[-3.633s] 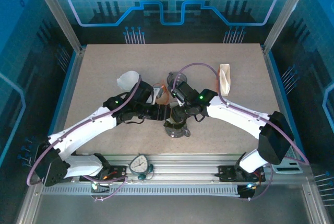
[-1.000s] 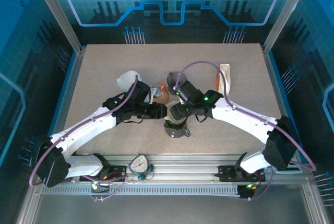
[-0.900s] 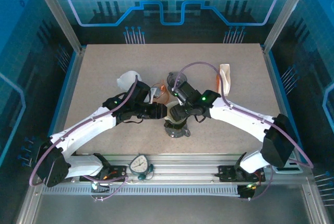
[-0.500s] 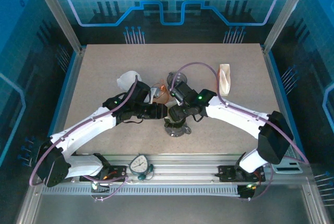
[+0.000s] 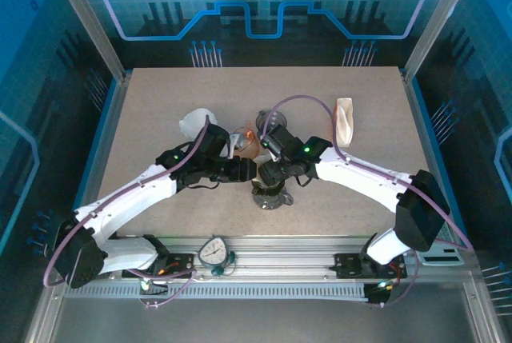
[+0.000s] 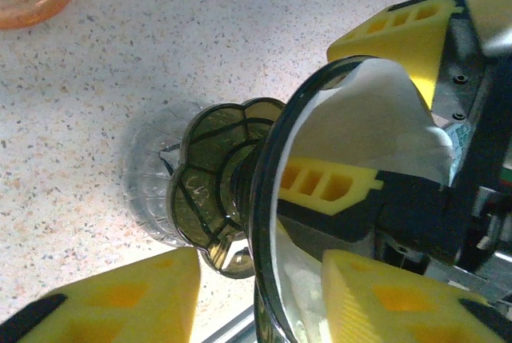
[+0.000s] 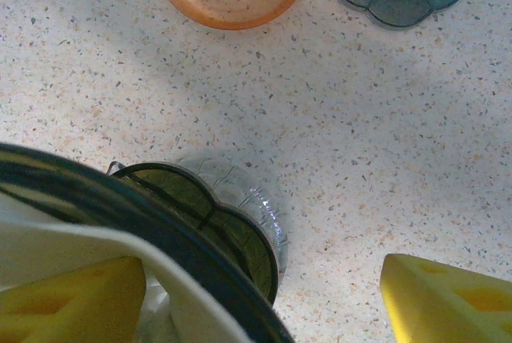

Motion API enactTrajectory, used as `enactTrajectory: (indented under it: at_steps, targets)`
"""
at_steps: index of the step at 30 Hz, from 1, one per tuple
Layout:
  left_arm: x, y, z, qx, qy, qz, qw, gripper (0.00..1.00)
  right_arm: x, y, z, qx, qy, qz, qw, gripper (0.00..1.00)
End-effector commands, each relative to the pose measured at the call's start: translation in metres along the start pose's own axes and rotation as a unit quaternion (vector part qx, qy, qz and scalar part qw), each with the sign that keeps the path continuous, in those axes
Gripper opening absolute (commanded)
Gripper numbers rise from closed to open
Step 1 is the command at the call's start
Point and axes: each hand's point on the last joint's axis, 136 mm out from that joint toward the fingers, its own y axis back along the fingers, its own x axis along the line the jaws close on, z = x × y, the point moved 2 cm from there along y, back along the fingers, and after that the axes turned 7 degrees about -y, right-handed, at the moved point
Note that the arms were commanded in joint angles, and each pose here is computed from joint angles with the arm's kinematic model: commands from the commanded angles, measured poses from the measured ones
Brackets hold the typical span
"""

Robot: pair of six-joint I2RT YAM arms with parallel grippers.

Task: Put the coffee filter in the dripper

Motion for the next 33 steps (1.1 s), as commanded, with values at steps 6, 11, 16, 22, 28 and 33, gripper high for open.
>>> enactTrajectory:
  at_steps: [6,11,16,22,28,33]
  targets:
    - [-0.008,0.006,0.000,0.004,0.000,-0.021,1.000,0.26,-0.002,-0.003,-0.008,0.007,0.005,-0.014,1.000,0.78]
    - [-0.007,0.006,-0.002,0.007,0.000,-0.018,1.000,0.25,-0.003,0.013,0.006,-0.025,-0.004,-0.014,1.000,0.79]
    - [-0.005,0.005,-0.002,0.007,0.001,-0.014,1.000,0.25,-0.009,0.057,0.032,-0.095,-0.019,-0.009,0.995,0.79]
    - [-0.004,0.004,-0.001,0.003,0.004,-0.011,1.000,0.32,-0.026,0.110,0.039,-0.176,-0.046,-0.002,0.983,0.79]
    - [-0.006,0.007,0.003,-0.008,0.004,-0.016,1.000,0.43,-0.042,0.114,0.011,-0.195,-0.081,0.008,0.977,0.80]
    - [-0.010,0.011,0.007,-0.017,0.001,-0.020,1.000,0.49,-0.051,0.108,-0.015,-0.208,-0.105,0.021,0.972,0.81]
